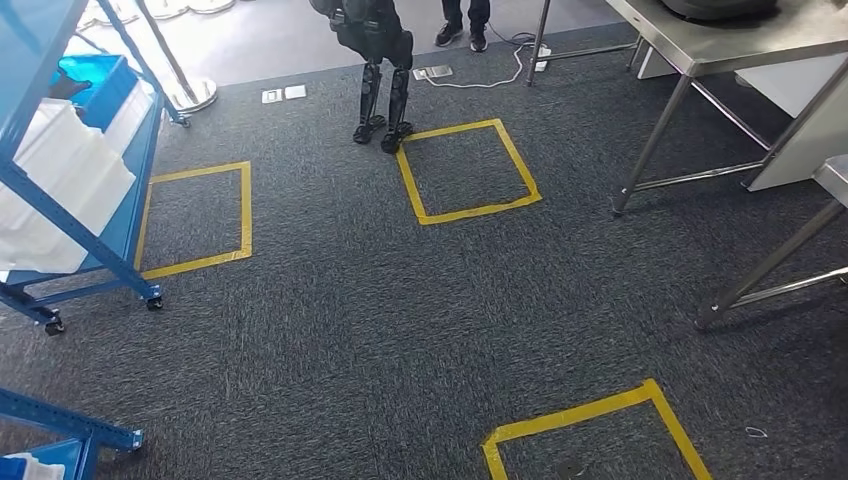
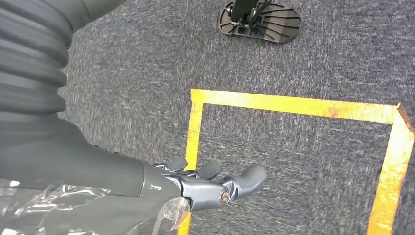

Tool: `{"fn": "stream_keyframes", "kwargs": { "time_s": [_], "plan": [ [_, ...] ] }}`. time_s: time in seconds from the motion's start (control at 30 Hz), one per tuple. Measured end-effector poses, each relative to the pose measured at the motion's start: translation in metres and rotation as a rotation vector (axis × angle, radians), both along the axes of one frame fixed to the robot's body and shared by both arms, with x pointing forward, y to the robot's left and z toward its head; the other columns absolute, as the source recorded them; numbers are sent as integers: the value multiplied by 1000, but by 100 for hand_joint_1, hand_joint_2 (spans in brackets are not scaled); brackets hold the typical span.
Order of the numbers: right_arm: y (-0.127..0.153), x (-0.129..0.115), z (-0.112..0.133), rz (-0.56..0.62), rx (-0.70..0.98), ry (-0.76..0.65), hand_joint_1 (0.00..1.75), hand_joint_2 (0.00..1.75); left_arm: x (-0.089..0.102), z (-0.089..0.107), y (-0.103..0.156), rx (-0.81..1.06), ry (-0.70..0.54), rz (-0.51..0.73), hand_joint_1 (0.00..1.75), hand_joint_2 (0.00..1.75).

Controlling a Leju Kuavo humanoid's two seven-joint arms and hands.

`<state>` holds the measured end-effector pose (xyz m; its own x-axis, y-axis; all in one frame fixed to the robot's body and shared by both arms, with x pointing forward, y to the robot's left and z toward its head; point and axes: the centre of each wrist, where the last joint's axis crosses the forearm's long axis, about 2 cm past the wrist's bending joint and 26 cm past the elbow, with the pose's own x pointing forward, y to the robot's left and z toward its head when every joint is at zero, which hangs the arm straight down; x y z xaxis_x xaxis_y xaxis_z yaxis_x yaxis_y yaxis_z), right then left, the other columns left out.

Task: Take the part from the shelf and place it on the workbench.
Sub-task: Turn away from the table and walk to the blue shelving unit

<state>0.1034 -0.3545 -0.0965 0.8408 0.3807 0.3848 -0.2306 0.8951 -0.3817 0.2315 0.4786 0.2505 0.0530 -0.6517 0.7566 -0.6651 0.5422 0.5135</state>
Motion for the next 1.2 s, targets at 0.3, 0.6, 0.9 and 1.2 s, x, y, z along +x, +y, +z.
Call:
{"fn": "stream_keyframes", "kwargs": {
  "time_s": [0.3,0.6,0.9,1.2],
  "plan": [
    [10,-2,-2,9,21,3,0,175,-1,10,-2,5,-79,10,0,0],
    [20,0,-2,9,42,-7,0,175,-5,41,-13,56,-245,14,0,0],
    [20,-5,-3,7,44,2,0,175,-12,57,-25,73,-317,-4,0,0],
    [23,-2,-3,8,51,-4,0,175,-20,72,-30,71,-387,-10,0,0]
  ]
}}
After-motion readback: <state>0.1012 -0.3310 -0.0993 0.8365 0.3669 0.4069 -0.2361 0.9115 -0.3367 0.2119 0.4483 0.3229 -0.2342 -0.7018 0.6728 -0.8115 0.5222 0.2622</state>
